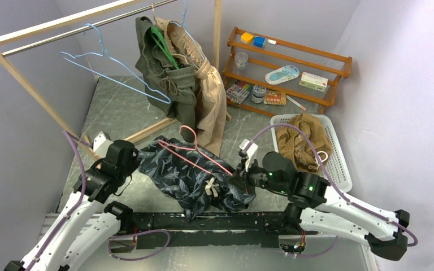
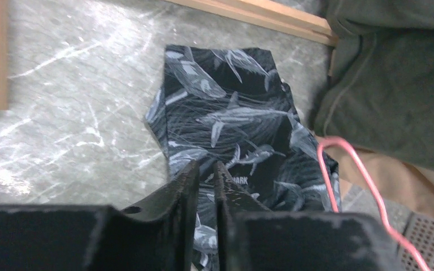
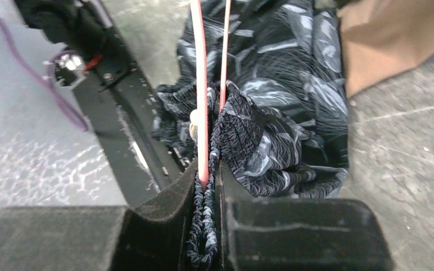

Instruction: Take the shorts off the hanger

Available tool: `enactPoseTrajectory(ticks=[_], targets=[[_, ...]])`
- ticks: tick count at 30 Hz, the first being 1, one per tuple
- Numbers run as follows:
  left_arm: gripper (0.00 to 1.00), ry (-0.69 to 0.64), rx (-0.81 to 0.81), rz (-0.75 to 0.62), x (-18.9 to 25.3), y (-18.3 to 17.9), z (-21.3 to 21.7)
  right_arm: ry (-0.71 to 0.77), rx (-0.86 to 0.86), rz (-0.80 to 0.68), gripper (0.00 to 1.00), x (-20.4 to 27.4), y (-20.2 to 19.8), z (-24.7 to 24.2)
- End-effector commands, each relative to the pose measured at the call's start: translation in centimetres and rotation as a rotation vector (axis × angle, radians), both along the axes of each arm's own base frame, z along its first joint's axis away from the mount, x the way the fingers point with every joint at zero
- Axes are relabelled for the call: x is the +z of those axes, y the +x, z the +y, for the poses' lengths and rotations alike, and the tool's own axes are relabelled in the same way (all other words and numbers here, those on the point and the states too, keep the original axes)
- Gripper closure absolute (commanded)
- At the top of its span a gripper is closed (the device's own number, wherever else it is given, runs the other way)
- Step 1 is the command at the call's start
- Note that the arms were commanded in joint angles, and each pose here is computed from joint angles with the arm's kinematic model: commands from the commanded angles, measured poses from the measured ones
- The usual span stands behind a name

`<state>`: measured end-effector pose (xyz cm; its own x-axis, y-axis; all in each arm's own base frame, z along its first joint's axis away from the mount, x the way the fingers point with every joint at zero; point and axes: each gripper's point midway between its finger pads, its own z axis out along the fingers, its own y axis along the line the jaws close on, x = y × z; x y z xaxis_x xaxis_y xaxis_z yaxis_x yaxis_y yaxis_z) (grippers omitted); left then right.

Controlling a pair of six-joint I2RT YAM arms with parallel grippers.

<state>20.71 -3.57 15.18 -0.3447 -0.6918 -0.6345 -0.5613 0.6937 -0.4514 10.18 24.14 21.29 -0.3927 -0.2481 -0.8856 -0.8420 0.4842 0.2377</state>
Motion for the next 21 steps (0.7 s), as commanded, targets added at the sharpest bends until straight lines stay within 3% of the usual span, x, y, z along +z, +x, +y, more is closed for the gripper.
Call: enactPoseTrajectory(ticks=[1,2,6,8,15,21], targets=[[0.74,-0.088,-0.106,0.006,-0.3,-0.7,-2.1,0.011,-0.128,-0.046,1.0,0.2,3.0,1.0],[0.7,-0.111,-0.151,0.001,-0.1,-0.7,-2.9,0.012,-0.128,-0.044,1.0,0.1,3.3,1.5],[0.31,-0.225,-0.386,-0.054,1.2,-0.9,-7.2,-0.021,-0.142,-0.007,1.0,-1.6,4.4,3.9],[0.22,-0.295,-0.508,-0.094,2.1,-1.0,-9.6,-0.052,-0.111,0.026,1.0,-2.7,4.5,5.4],[0.2,-0.542,-0.794,-0.244,4.9,-2.0,-15.4,-0.04,0.001,0.149,1.0,-4.6,3.7,10.8],[0.24,-0.624,-0.821,-0.217,4.4,-2.1,-16.6,0.007,0.013,0.138,1.0,-4.2,4.0,13.2]])
